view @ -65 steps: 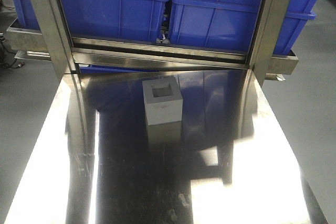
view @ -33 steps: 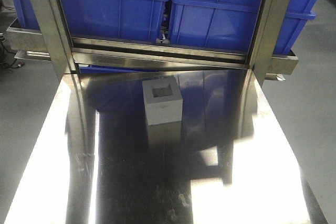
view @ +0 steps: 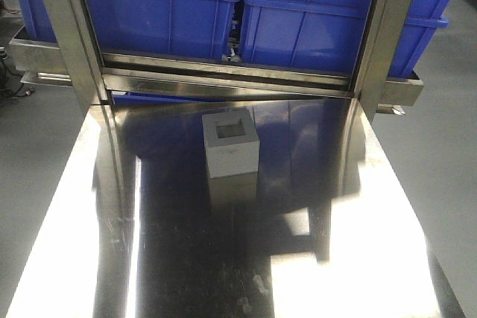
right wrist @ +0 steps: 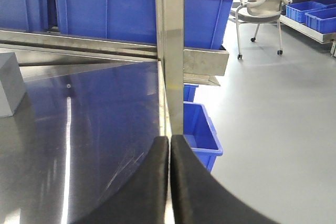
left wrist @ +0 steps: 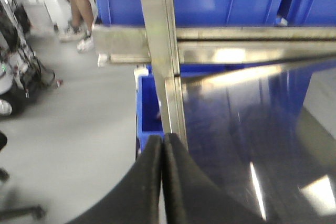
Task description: Sort gray base to blue bin
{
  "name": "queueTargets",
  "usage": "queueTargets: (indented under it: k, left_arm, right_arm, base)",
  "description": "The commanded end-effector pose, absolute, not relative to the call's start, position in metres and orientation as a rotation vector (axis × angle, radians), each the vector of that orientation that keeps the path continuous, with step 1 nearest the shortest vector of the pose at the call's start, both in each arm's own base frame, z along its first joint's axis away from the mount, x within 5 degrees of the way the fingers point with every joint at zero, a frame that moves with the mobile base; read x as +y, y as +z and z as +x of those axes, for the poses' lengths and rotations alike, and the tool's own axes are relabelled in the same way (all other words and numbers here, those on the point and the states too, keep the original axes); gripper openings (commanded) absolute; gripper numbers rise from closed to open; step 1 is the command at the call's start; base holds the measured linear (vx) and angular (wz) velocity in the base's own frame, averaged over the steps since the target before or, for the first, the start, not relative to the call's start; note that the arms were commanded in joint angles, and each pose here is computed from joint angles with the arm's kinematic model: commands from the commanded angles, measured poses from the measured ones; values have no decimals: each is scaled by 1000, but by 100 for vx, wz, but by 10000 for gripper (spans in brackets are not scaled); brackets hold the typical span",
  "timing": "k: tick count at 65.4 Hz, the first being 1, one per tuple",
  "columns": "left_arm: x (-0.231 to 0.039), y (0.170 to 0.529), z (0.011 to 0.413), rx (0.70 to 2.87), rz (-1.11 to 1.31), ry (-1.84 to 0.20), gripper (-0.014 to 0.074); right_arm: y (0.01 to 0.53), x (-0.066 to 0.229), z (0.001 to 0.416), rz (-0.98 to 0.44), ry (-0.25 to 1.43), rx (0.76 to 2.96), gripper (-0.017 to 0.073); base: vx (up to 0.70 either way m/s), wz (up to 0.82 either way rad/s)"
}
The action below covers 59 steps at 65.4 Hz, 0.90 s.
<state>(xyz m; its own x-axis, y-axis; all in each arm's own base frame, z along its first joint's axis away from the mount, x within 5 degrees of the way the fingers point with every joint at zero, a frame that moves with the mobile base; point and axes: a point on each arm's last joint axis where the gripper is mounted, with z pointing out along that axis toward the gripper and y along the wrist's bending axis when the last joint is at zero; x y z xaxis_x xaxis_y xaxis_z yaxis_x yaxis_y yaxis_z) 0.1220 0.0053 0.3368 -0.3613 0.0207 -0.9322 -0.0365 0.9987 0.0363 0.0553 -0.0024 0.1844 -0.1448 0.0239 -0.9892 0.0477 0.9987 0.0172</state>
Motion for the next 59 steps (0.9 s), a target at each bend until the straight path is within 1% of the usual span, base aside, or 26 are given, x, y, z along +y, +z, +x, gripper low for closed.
queueTargets:
  k: [1, 7, 9, 12, 18, 19, 21, 22, 25, 26, 31, 43, 52, 59]
  left_arm:
    - [5, 352, 128, 1871, -16, 49, -4]
    - [5, 352, 128, 1873, -15, 50, 36]
    - [5, 352, 128, 1873, -15, 50, 62]
    - [5, 352, 128, 1874, -15, 51, 125]
    - [5, 352, 127, 1876, -16, 49, 303]
    - [5, 352, 127, 1876, -16, 48, 351]
    - [5, 352, 127, 1876, -17, 47, 418]
    - [5, 352, 127, 1876, -17, 47, 468]
    - [5, 352, 127, 1877, -17, 47, 565]
    - [5, 352, 127, 1878, -17, 47, 610]
    - [5, 351, 127, 1885, -17, 47, 736]
    - [5, 351, 127, 1885, -15, 50, 712]
    - [5, 353, 128, 1860, -17, 46, 665]
    - [3, 357, 130, 1811, -36, 3, 626]
  right_arm:
    - [191, -3, 56, 39, -36, 1644, -5]
    - [191, -3, 56, 39, -36, 1644, -5]
    - [191, -3, 56, 39, -36, 1644, -5]
    - [191, -3, 56, 39, -36, 1644, -5]
    - [191, -3, 56, 39, -36, 1644, -5]
    - [191, -3, 56, 39, -36, 1644, -5]
    - [191, -3, 56, 39, -36, 1644, -5]
    - [191, -3, 56, 39, -36, 1644, -5]
    - [191, -3, 56, 39, -36, 1644, -5]
    - [191, -3, 56, 39, -36, 1644, -5]
    - [191, -3, 56, 39, -36, 1644, -5]
    - [191, -3, 56, 39, -36, 1644, -5]
    - [191, -3, 56, 39, -36, 1644, -5]
    - [191, -3, 56, 39, -36, 1644, -5]
  base:
    - [0, 0]
    - [0, 0]
    - [0, 0]
    - [0, 0]
    - [0, 0]
    - [0, 0]
    - [0, 0]
    - [0, 0]
    - [0, 0]
    - [0, 0]
    - [0, 0]
    - [0, 0]
    - [0, 0]
    - [0, 0]
